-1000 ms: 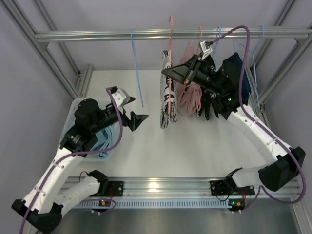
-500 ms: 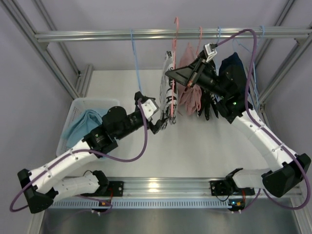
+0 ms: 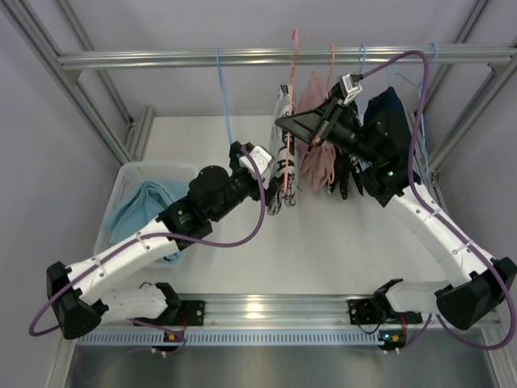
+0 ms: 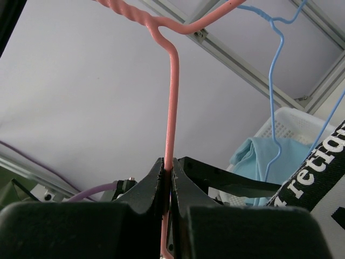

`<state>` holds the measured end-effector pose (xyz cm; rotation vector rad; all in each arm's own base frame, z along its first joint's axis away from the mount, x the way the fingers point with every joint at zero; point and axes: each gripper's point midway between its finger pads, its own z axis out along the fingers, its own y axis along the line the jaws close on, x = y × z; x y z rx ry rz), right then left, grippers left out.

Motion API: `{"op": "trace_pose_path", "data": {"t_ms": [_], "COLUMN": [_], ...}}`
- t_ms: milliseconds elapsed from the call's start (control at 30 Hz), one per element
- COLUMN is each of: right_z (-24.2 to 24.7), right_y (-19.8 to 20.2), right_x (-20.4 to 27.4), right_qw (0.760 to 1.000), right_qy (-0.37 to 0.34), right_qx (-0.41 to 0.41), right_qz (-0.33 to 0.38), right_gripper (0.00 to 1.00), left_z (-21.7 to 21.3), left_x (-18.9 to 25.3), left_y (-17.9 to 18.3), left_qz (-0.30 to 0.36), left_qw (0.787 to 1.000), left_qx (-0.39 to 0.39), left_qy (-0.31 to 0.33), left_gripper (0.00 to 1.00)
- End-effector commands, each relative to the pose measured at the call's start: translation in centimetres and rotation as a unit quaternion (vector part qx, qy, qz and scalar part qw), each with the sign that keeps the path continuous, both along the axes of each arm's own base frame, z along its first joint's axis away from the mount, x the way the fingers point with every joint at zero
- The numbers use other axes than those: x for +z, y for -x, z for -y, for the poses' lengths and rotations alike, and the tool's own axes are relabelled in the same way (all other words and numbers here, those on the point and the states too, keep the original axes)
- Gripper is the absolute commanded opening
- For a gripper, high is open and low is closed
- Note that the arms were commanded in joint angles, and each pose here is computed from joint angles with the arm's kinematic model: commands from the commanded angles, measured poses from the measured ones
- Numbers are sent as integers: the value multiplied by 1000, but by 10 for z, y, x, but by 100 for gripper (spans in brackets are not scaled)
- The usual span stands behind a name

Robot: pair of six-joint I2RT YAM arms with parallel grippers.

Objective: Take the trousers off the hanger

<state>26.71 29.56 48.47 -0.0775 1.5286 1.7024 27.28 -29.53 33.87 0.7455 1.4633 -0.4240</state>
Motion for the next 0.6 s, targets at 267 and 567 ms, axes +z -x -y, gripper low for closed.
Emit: {"op": "trace_pose_path", "data": {"t_ms": [267, 567], "right_z": [26, 28], "right_y": [32, 35], "right_x": [76, 77], "right_qw": [989, 989], "right_qy": [-75, -76], "right_qx": [-20, -17], "right_qz": [123, 123], "right_gripper": [0, 0], "left_z": [13, 5], "left_x": [54, 42], "left_y": [19, -11], "left_qz": [41, 25], "left_qw": [994, 997], "left_qx": [-60, 19], "left_qy": [86, 66], "left_gripper": [98, 79]}}
